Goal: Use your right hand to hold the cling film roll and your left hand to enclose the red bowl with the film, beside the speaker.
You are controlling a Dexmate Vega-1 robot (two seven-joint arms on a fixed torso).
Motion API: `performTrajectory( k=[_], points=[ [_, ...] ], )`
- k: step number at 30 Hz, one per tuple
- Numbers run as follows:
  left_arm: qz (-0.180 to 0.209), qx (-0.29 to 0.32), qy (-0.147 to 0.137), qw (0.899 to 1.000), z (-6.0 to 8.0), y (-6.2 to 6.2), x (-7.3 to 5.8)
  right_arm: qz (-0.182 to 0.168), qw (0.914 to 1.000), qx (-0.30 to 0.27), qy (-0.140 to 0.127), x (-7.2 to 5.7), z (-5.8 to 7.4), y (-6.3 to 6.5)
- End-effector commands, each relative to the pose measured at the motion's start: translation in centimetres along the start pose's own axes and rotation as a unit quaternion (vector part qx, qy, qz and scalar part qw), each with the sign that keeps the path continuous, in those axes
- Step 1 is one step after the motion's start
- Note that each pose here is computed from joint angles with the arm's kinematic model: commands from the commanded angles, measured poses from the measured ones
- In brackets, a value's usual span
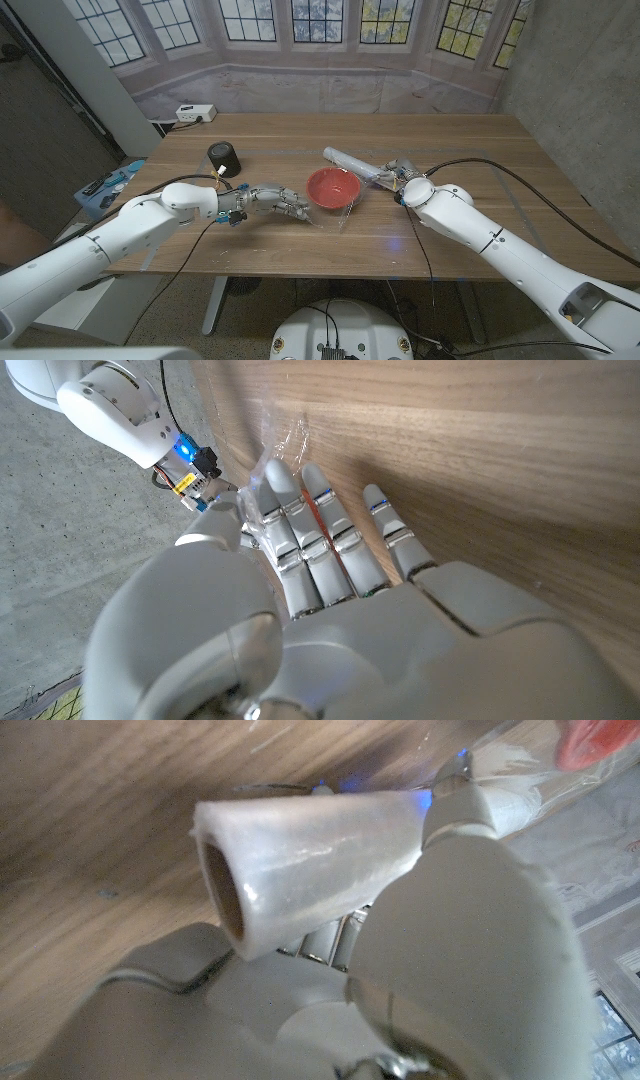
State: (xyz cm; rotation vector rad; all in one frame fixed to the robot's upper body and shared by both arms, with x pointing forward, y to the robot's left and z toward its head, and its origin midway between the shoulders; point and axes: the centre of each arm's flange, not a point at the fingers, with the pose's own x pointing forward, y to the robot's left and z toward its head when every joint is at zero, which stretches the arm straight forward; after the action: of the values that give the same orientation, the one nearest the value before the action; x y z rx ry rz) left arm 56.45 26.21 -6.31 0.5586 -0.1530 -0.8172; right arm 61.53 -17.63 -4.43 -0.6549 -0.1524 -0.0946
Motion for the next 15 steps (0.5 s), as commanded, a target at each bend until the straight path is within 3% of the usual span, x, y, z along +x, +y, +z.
performTrajectory(
  k=[1, 15],
  points=[
    [0.003, 0.006, -0.004, 1.0, 0.27, -0.08, 0.0, 0.001, 1.0, 0.003, 0.002, 0.22, -0.39, 0.6],
    [-0.001, 0.011, 0.006, 1.0, 0.03, -0.38, -0.09, -0.013, 0.9999, 0.004, 0.003, 0.35, -0.81, 0.47]
  ],
)
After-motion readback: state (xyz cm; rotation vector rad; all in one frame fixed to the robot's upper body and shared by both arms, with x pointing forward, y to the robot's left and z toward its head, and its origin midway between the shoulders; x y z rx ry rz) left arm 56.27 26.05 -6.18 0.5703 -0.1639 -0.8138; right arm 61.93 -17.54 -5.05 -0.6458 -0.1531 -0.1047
